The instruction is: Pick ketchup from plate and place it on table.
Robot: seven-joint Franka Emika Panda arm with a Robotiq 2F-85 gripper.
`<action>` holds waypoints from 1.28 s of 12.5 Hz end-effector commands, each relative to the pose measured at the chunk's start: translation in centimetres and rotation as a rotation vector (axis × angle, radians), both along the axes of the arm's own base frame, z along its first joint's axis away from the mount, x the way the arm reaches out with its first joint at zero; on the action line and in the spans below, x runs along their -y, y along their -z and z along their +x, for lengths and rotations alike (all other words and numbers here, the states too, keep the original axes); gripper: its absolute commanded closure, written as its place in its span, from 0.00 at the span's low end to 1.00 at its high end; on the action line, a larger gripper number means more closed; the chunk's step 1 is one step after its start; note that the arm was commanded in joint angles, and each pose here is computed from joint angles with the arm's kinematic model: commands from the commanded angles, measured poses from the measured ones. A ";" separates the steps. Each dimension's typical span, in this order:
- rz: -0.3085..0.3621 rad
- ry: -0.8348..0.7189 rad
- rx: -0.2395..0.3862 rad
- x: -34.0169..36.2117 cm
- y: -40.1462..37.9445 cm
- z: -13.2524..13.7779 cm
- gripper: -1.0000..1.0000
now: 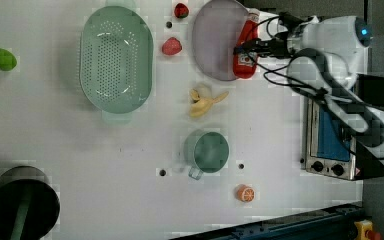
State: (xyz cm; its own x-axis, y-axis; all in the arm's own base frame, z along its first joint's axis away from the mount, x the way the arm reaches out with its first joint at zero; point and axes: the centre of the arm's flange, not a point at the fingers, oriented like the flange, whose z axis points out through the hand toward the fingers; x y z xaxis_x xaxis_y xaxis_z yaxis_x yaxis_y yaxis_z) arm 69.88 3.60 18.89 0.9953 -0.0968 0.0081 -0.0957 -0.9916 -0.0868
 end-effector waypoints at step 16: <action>-0.063 0.262 -0.054 7.4 -12.0 -18.1 0.42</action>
State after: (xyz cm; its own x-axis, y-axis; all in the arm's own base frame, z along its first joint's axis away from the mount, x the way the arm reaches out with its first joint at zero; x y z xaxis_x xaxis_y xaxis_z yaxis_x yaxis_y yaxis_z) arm 52.19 -4.17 31.28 0.9469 -0.3188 -0.0425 -0.3195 -0.9475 -0.0108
